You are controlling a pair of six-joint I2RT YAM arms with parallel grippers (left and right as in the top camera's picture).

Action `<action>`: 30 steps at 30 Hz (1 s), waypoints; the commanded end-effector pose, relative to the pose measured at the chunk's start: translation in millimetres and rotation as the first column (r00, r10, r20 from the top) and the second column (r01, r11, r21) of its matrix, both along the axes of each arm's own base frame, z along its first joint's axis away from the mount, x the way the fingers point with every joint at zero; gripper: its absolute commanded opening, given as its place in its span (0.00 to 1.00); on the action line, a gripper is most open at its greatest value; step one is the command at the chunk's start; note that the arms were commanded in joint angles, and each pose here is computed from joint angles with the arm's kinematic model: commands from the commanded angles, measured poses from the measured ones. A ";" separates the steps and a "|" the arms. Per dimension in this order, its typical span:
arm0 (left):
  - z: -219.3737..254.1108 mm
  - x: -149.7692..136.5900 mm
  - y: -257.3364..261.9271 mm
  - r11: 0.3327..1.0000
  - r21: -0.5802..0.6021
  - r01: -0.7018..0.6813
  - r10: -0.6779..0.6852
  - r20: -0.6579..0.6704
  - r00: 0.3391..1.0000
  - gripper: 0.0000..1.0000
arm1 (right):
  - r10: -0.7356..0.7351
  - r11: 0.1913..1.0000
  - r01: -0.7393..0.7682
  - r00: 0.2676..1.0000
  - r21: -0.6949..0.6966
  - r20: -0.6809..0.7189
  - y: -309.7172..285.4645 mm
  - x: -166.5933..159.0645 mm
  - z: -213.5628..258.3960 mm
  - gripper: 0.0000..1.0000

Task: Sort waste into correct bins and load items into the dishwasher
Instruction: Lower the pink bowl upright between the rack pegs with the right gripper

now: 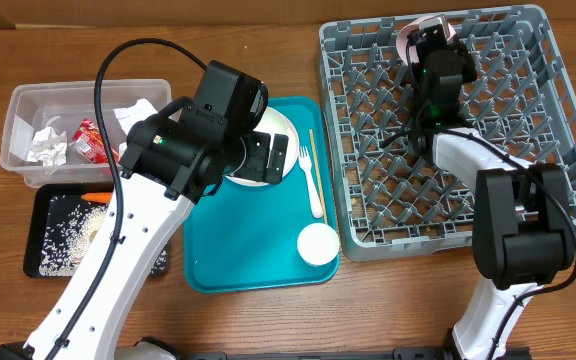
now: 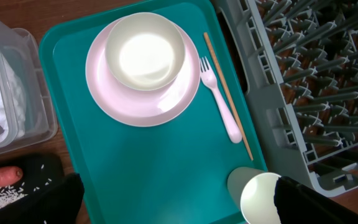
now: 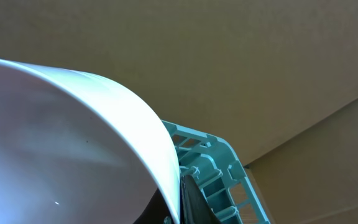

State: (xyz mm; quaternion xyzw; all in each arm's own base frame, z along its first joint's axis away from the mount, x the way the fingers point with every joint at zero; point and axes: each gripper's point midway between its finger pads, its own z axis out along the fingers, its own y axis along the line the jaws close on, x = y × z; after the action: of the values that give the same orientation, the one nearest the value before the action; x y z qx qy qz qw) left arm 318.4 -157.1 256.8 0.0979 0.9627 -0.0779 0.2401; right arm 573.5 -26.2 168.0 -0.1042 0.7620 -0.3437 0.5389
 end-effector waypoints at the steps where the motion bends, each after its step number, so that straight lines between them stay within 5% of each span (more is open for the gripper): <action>1: 8.4 3.0 0.7 1.000 -0.001 0.001 -0.001 0.027 1.000 1.00 | 0.071 0.997 -0.070 0.997 0.022 -0.036 14.7 5.6 -17.6 0.04; 13: 8.4 3.0 0.7 1.000 -0.001 0.001 -0.001 0.027 1.000 1.00 | 0.088 0.989 -0.085 0.996 -0.122 0.014 19.7 12.6 -2.8 0.04; 30: 8.4 3.0 0.7 1.000 -0.001 0.001 -0.001 0.027 1.000 1.00 | 0.006 0.989 -0.010 1.000 -0.146 -0.026 21.1 3.7 -10.2 0.05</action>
State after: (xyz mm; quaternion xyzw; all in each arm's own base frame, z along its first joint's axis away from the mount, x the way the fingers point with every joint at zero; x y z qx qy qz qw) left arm 318.4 -157.1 256.8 0.0979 0.9627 -0.0779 0.2401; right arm 580.0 -8.7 165.4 -0.1527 0.7362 -0.3796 0.5391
